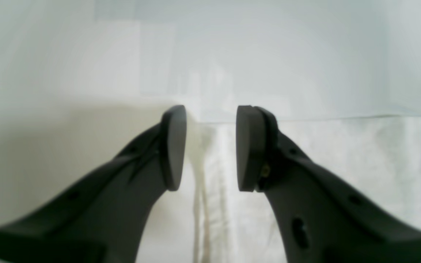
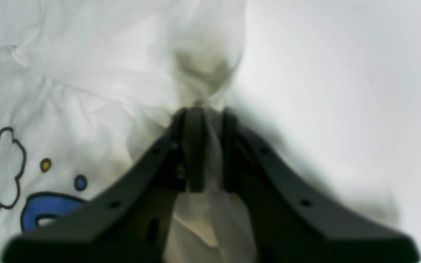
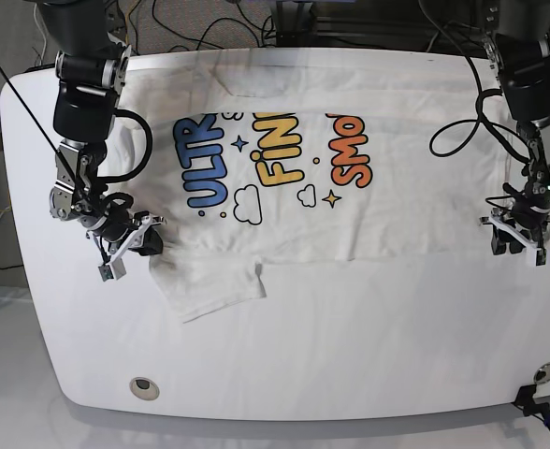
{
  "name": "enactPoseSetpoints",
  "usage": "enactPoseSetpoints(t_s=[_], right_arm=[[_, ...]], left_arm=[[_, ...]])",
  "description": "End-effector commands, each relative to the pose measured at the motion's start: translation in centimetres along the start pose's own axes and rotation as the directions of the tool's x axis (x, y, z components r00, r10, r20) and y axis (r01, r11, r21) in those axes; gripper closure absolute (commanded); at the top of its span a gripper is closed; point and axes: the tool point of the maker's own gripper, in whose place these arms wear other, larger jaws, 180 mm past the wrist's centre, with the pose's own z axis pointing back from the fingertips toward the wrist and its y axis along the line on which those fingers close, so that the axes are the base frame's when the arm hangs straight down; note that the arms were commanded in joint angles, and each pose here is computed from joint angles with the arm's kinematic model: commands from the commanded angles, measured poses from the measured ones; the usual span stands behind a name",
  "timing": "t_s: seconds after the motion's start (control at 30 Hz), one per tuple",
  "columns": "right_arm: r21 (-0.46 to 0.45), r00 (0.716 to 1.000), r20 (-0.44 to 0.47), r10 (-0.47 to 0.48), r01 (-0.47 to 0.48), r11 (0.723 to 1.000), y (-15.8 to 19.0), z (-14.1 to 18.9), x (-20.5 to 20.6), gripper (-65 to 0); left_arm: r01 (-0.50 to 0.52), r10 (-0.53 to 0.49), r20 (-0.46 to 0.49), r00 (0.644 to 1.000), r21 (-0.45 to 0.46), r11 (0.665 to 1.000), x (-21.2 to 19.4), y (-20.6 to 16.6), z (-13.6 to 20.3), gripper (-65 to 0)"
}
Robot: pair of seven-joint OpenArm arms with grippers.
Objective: Fold the T-shirt properly
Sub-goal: 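Move both grippers to the shirt's side edges and grasp the fabric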
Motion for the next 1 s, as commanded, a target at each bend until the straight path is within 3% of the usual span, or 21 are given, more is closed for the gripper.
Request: enactPoseSetpoints(t_s=[0.0, 0.07, 0.23, 0.37, 0.43, 0.67, 0.8, 0.97], right_arm=[[-0.010, 0.999, -0.027, 0.025, -0.025, 1.000, -0.4, 0.3, 0.1, -2.8], [-0.011, 0.999, -0.029, 0.027, -0.027, 1.000, -0.5, 0.3, 0.1, 0.0], [-0.010, 0.999, -0.030, 0.027, -0.027, 1.000, -0.4, 0.3, 0.0, 0.0], [-0.011, 0.999, -0.031, 0.028, -0.028, 1.000, -0.4, 0.3, 0.0, 0.0], [-0.010, 0.999, -0.032, 0.028, -0.028, 1.000, -0.4, 0.2, 0.0, 0.0], [-0.011, 0.999, -0.035, 0.029, -0.030, 0.999, -0.4, 0.2, -0.2, 0.0], [-0.011, 0.999, -0.035, 0.029, -0.030, 0.999, -0.4, 0.2, -0.2, 0.0], [-0.011, 0.999, -0.035, 0.029, -0.030, 0.999, -0.4, 0.2, -0.2, 0.0]], left_arm=[[-0.033, 0.028, 0.099, 0.995, 0.047, 0.998, 3.3, 2.5, 1.0, -21.2], [-0.042, 0.036, 0.100, 0.994, 0.056, 0.998, 3.2, 2.9, 1.1, -21.2], [-0.063, 0.060, 0.053, 0.997, 0.059, 0.996, 1.5, 3.1, 0.9, -21.8], [-0.067, 0.067, 0.005, 0.998, 0.059, 0.996, 0.6, 3.0, 0.9, -34.8], [-0.071, 0.072, -0.018, 0.997, 0.058, 0.996, 0.1, 3.0, 0.8, -37.3], [-0.074, 0.076, -0.034, 0.996, 0.054, 0.996, -0.2, 2.8, 0.8, -37.7], [-0.135, 0.135, -0.003, 0.991, 0.021, 0.991, 0.3, 2.1, 0.7, -37.7], [-0.116, 0.116, -0.023, 0.993, -0.026, 0.993, 0.0, 0.2, 0.0, -37.5]])
